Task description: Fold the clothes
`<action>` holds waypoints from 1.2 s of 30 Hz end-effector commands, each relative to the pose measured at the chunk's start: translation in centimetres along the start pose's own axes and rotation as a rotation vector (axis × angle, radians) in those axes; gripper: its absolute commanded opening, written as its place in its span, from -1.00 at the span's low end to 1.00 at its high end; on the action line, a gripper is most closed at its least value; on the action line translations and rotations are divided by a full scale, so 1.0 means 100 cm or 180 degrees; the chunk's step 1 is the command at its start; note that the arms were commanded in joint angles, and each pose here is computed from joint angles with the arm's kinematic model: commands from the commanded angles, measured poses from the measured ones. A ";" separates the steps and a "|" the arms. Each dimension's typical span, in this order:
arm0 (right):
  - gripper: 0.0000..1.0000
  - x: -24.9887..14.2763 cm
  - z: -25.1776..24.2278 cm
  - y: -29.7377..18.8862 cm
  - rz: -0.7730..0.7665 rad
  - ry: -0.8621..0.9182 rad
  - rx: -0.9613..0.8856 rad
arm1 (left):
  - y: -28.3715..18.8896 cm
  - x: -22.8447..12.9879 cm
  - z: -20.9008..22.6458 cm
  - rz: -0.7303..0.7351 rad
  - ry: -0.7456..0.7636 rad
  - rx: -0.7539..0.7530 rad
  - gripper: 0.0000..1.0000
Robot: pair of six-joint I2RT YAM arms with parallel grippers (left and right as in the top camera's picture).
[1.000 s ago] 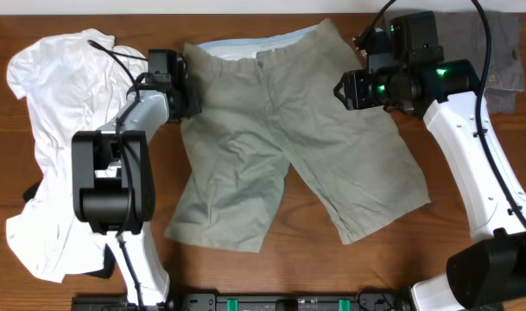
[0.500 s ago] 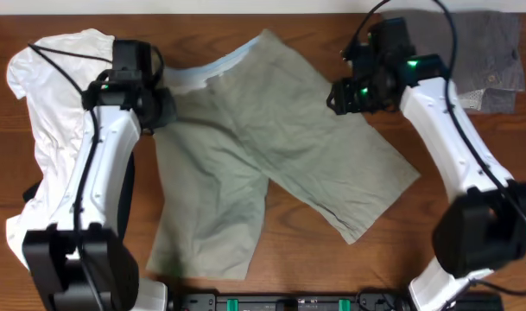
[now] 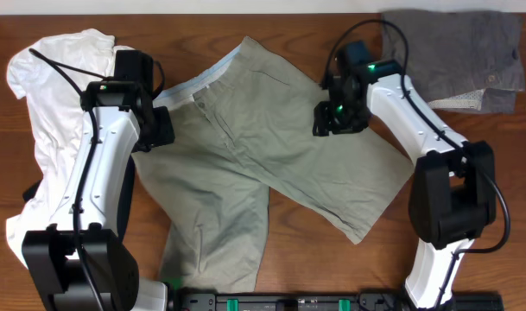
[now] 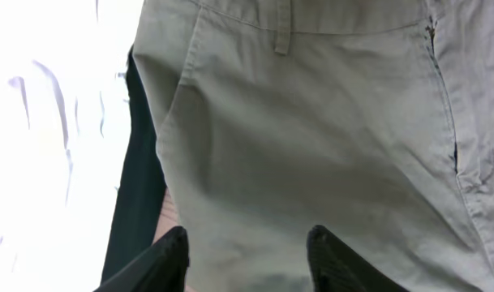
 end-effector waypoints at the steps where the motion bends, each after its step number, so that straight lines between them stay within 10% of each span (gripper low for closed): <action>1: 0.11 -0.010 -0.001 0.009 0.0124 0.0032 -0.0127 | -0.001 0.002 0.006 -0.0018 -0.0028 0.0068 0.07; 20: 0.21 -0.032 -0.050 0.054 -0.0172 0.0661 -0.1128 | -0.022 0.047 0.019 -0.0631 -0.0256 -0.0020 0.79; 36: 0.35 -0.010 -0.080 0.140 -0.0554 0.0660 -0.1126 | -0.023 0.054 0.019 -0.0750 -0.0272 -0.0027 0.88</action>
Point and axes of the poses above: each gripper's point midway between its finger pads, its own y axis out along the fingers, its own z axis along the line the jaws close on, x = y × z, the point moved 4 cm from there along -y, back along the fingers, and after that the axes turned 10 degrees about y, right-handed, at the moved point
